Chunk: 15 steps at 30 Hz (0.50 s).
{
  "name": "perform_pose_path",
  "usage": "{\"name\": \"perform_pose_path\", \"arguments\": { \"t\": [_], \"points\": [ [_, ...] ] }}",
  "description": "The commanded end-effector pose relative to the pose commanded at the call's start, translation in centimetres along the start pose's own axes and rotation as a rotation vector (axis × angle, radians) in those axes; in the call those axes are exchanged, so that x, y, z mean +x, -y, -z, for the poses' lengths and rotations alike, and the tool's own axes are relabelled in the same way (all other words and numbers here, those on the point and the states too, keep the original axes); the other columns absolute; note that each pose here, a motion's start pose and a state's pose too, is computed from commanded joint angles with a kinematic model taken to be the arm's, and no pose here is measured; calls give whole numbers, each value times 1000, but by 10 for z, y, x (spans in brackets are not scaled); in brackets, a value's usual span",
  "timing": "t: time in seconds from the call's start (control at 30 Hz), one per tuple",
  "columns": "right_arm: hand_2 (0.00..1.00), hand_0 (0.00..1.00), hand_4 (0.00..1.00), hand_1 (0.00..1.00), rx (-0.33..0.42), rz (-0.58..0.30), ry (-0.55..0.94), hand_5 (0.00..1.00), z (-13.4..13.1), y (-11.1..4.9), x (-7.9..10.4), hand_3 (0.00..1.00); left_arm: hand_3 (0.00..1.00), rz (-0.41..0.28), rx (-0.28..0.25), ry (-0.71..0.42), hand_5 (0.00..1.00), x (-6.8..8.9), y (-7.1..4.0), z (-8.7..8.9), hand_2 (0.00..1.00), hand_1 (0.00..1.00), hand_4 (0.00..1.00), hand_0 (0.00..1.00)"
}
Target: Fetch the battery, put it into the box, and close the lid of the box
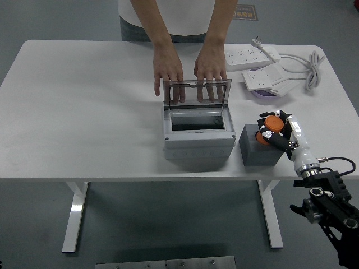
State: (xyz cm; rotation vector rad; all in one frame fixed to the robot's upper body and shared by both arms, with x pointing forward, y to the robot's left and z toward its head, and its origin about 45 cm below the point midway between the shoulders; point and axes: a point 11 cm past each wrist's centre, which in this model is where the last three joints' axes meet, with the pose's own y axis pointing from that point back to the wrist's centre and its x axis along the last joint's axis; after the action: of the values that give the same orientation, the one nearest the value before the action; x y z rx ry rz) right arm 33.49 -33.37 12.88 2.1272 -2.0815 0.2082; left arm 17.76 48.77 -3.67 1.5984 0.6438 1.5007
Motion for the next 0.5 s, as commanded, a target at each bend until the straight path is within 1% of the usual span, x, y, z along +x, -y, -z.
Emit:
{"name": "perform_pose_path", "arguments": {
  "t": [0.13,0.17,0.33,0.37,0.5],
  "points": [
    [415,595,568,410,-1,-5,-3,2,0,0,0,399,541,-1,0,1,2,0,0,0,573,698,500,632],
    [374,526,521,377,-2,-6,-5,2,0,0,0,353,541,-1,0,1,2,0,0,0,573,698,500,632],
    [374,526,521,377,-4,-11,-10,2,0,1,1,353,541,-2,-1,1,2,0,0,-1,573,698,500,632],
    [355,484,478,351,-3,-12,-12,2,0,1,1,348,541,-2,-2,1,2,0,0,-1,573,698,500,632],
    [355,484,478,351,-3,-19,-19,2,1,2,1,348,541,-4,-2,2,2,1,0,-2,573,698,500,632]
  ]
}}
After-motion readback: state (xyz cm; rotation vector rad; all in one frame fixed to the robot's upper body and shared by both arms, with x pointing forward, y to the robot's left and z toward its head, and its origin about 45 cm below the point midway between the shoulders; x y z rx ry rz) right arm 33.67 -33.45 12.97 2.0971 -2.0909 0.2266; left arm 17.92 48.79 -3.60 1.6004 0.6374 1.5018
